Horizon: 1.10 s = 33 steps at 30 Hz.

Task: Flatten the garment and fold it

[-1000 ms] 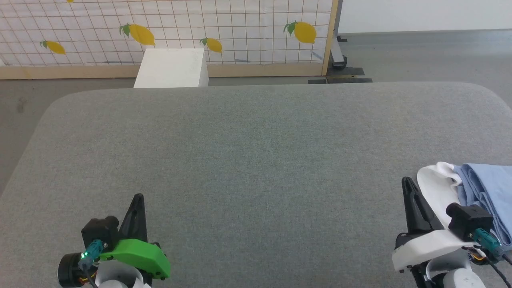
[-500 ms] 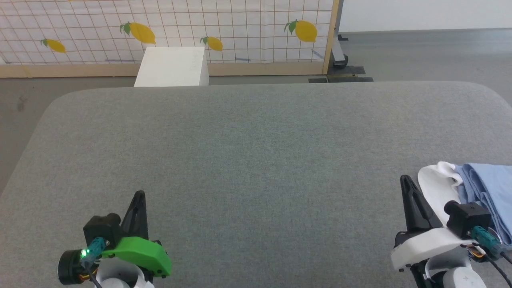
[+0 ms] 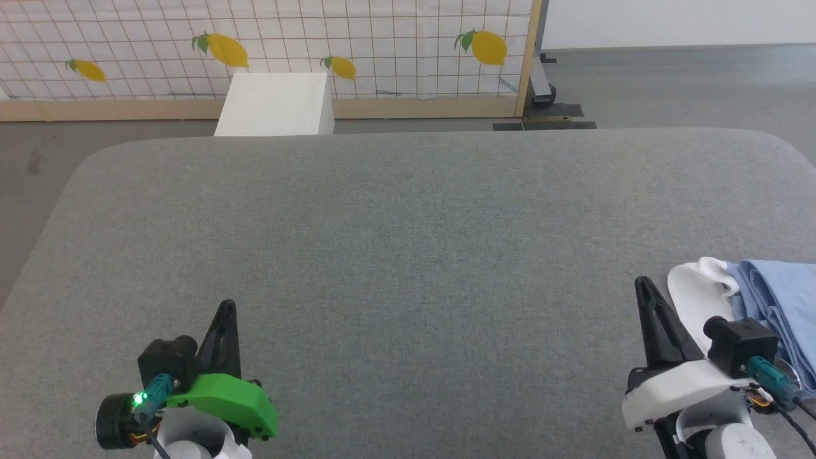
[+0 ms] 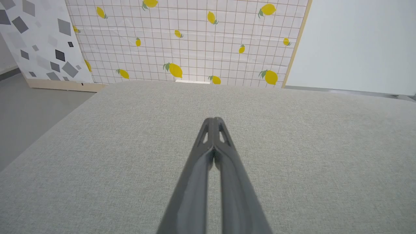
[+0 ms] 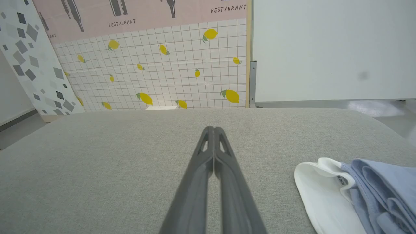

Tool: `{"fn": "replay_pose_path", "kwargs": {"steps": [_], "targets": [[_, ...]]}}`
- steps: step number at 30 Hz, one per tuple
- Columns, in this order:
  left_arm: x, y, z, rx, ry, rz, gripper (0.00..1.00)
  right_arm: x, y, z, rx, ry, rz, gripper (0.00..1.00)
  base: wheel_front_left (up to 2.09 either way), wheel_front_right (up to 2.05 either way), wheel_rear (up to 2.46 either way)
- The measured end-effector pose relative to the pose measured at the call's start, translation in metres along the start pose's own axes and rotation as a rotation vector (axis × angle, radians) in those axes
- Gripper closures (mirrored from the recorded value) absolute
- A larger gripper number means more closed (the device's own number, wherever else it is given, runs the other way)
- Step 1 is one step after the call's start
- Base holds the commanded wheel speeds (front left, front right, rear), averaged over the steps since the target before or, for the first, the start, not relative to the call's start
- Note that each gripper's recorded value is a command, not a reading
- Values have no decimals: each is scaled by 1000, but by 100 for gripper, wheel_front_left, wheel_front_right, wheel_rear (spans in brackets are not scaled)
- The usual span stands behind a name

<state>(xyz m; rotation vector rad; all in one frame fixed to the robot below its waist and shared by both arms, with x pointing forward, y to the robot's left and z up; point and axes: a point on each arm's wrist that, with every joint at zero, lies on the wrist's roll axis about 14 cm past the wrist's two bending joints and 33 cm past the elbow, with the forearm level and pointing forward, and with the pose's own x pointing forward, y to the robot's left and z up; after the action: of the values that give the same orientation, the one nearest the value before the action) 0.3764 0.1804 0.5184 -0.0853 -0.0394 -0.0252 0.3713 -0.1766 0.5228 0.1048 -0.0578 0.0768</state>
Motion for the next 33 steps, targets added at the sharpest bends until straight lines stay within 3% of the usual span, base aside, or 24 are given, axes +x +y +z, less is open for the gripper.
{"fn": "replay_pose_path", "kwargs": {"steps": [33], "targets": [[2, -3, 8, 56, -1, 0, 100, 4, 7, 4, -53, 16, 26, 100, 0, 0, 0]]}}
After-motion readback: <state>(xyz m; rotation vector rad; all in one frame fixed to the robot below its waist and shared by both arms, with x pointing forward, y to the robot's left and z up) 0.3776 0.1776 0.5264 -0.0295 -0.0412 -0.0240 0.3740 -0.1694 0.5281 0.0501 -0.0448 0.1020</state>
